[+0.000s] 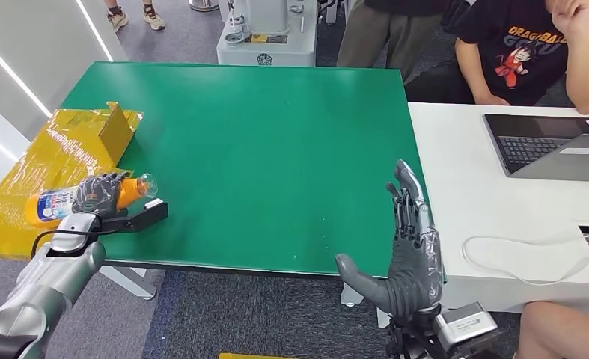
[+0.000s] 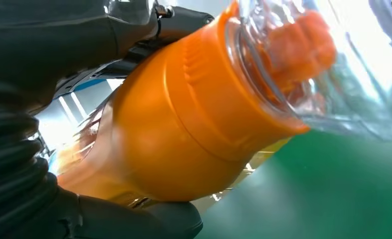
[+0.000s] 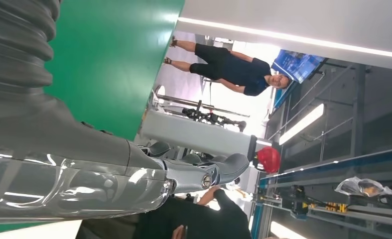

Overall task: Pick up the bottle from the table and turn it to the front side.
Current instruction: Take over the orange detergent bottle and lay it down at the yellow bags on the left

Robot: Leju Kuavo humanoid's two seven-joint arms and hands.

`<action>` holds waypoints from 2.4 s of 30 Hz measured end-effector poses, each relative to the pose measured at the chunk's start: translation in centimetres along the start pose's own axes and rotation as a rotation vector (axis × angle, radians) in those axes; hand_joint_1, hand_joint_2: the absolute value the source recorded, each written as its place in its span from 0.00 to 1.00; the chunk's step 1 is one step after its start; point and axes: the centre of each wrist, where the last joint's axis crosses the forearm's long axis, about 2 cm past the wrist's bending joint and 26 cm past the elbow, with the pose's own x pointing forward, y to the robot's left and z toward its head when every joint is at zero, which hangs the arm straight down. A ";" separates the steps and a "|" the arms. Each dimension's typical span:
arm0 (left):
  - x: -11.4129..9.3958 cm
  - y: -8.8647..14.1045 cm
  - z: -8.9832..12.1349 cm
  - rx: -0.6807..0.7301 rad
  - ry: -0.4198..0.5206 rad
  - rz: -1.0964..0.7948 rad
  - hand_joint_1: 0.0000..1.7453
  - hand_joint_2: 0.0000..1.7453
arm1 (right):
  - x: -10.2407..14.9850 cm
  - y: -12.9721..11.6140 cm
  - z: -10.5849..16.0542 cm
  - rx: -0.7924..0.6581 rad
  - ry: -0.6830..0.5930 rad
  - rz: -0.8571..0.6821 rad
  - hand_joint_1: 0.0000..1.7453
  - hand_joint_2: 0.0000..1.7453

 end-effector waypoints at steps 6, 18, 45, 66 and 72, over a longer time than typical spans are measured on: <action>-0.1 -0.7 0.6 -0.002 -0.001 -0.016 1.00 1.00 | -0.3 0.2 0.5 -0.001 0.012 0.000 0.00 1.00; -0.1 -1.3 1.1 0.043 -0.003 -0.069 0.00 1.00 | -0.6 0.4 0.3 0.004 0.024 -0.004 0.00 1.00; 3.0 1.9 -0.5 0.497 -0.221 0.230 0.00 1.00 | -0.6 0.7 0.5 0.007 0.029 -0.019 0.00 1.00; 20.3 13.1 0.3 0.549 -0.751 1.658 0.00 1.00 | -0.8 1.1 2.6 -0.069 0.032 0.012 0.00 1.00; 25.6 12.5 3.3 0.476 -0.788 1.752 0.00 1.00 | 0.0 1.5 3.1 -0.088 0.039 0.034 0.00 1.00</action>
